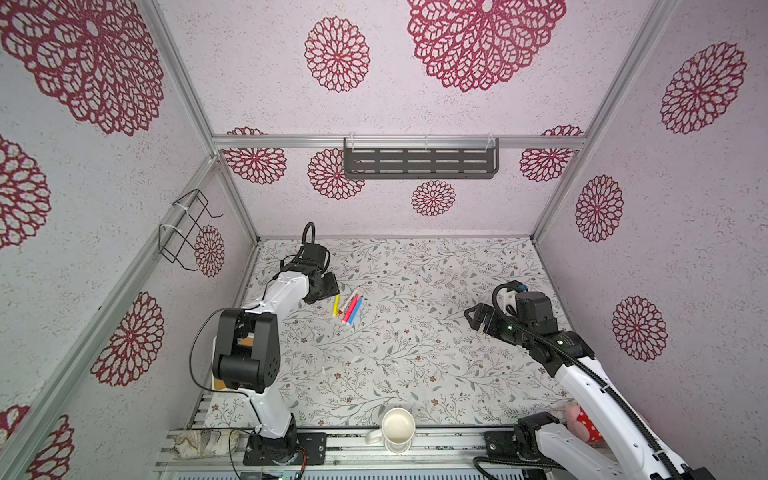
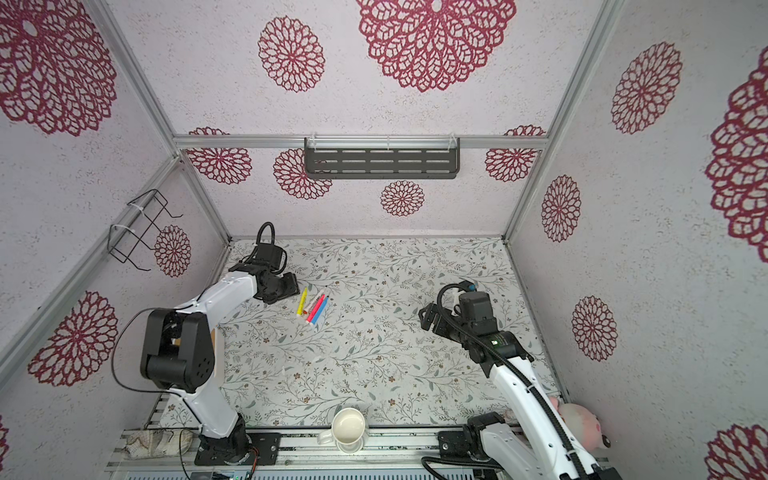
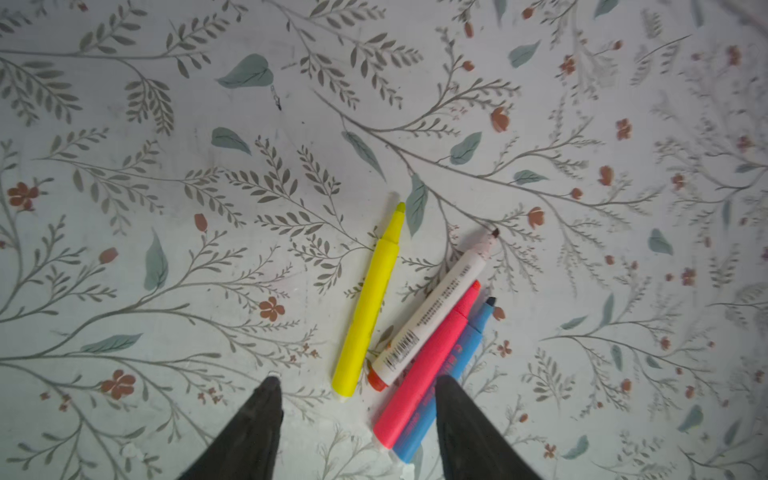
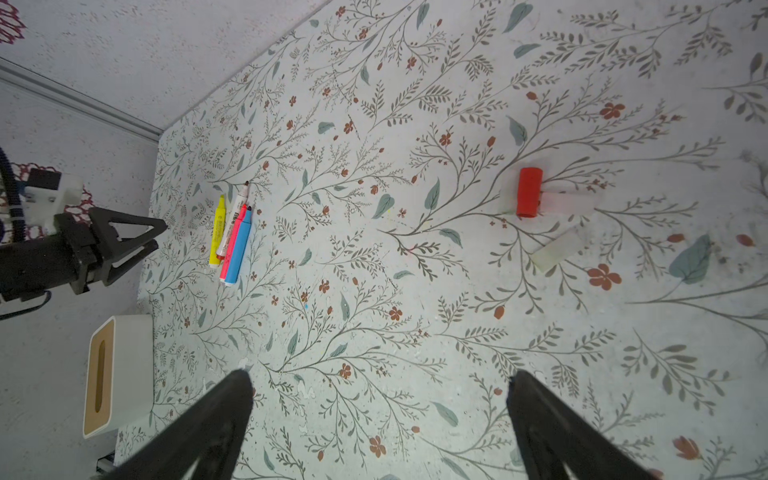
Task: Insert the pens into the pen caps
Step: 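Reach the left gripper down to the yellow highlighter while the right arm lifts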
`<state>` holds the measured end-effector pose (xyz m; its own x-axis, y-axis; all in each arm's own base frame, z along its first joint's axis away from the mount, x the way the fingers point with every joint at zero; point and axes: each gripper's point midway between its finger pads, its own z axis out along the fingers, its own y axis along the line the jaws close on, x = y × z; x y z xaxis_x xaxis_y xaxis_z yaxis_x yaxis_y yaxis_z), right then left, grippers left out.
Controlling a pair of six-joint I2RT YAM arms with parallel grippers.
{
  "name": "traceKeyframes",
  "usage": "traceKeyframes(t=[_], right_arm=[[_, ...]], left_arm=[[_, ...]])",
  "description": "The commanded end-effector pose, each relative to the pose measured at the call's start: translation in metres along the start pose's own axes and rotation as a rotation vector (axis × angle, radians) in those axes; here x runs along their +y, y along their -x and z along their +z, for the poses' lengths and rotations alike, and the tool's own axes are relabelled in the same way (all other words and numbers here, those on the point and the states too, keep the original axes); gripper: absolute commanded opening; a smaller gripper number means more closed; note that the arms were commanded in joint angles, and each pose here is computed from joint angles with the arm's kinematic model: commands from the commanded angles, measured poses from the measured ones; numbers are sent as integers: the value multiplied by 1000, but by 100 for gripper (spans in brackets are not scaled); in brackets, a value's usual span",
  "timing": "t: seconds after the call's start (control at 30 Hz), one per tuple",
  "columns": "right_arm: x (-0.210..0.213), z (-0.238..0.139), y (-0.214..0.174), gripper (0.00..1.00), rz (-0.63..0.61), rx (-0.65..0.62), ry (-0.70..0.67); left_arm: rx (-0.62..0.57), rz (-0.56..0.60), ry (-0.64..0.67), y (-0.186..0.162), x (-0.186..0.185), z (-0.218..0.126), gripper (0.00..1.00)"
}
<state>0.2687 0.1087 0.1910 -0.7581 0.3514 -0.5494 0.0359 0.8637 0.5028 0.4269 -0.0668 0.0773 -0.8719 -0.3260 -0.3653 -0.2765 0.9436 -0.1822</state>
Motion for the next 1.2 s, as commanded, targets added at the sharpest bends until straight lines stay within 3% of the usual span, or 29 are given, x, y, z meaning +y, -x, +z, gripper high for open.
traceKeyframes(t=[0.0,0.1,0.23,0.5,1.17], right_arm=[[-8,-19,18,99,-11,-84,-89],[5,-26,19,99,-67,-133,6],[24,-26,12,98,-110,-98,118],[14,-12,6,91,-113,-14,46],[8,-15,5,92,-118,-18,11]], left_arm=[[71,25,13,-14,2,3,61],[93,24,35,-16,4,12,60],[99,47,64,-15,5,17,59],[147,66,99,-17,6,37,55],[164,91,103,-16,1,49,49]])
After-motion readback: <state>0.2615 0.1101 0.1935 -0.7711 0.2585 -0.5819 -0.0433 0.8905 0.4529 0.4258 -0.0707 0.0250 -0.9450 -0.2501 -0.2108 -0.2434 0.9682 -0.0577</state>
